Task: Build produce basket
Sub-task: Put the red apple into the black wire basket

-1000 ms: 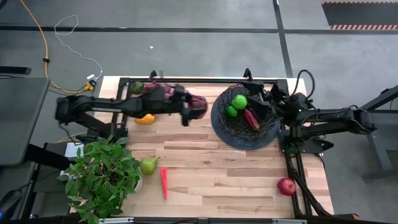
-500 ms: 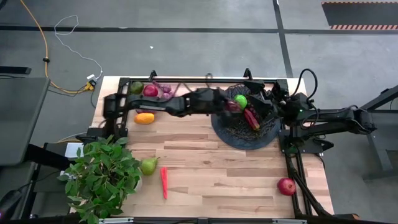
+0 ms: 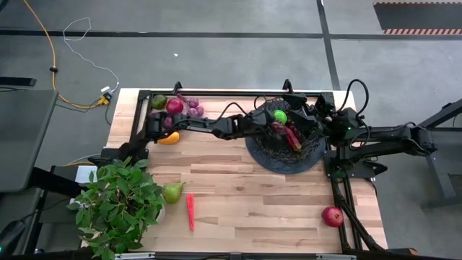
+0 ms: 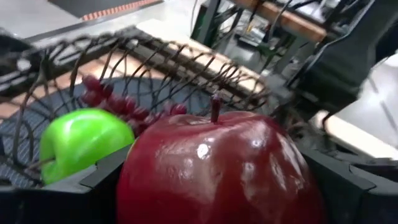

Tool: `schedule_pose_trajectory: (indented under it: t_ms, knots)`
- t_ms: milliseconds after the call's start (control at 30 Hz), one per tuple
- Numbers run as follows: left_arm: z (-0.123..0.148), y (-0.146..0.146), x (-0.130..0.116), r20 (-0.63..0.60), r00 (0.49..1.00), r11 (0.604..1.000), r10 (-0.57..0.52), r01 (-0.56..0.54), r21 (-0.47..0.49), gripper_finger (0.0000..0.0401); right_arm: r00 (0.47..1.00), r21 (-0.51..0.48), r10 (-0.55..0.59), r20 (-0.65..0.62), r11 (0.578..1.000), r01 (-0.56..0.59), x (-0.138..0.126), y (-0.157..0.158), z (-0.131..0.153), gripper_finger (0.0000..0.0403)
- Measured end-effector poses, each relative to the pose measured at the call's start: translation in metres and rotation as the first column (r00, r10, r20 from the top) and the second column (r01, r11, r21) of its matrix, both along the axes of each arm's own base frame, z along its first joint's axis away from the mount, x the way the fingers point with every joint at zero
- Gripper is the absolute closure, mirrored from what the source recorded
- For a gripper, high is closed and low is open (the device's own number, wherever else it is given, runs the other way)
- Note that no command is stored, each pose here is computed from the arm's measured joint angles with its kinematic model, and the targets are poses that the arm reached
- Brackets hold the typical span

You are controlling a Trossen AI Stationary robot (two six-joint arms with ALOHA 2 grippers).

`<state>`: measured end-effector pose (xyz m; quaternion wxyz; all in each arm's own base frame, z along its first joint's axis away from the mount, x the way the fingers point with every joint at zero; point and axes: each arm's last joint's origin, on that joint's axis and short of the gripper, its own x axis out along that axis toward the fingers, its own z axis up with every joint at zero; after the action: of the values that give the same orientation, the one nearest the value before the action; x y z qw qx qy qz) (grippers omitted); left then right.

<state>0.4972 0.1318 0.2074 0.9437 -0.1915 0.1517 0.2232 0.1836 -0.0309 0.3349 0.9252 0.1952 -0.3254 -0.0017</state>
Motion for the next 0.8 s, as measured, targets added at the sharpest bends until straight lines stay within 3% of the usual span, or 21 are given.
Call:
schedule_pose_trajectory:
  t_ms: [167,800]
  knots:
    - [-0.014,0.001,0.003,-0.026,1.000,1.000,0.002,-0.002,-0.005,0.0066,1.000,0.000,0.000,-0.001,1.000,0.000,0.000,0.000,0.000,0.0025]
    - [-0.014,0.003,0.002,-0.037,0.999,1.000,0.000,0.001,0.018,0.0066,1.000,0.003,0.000,-0.019,1.000,0.000,0.001,0.000,-0.001,0.0025]
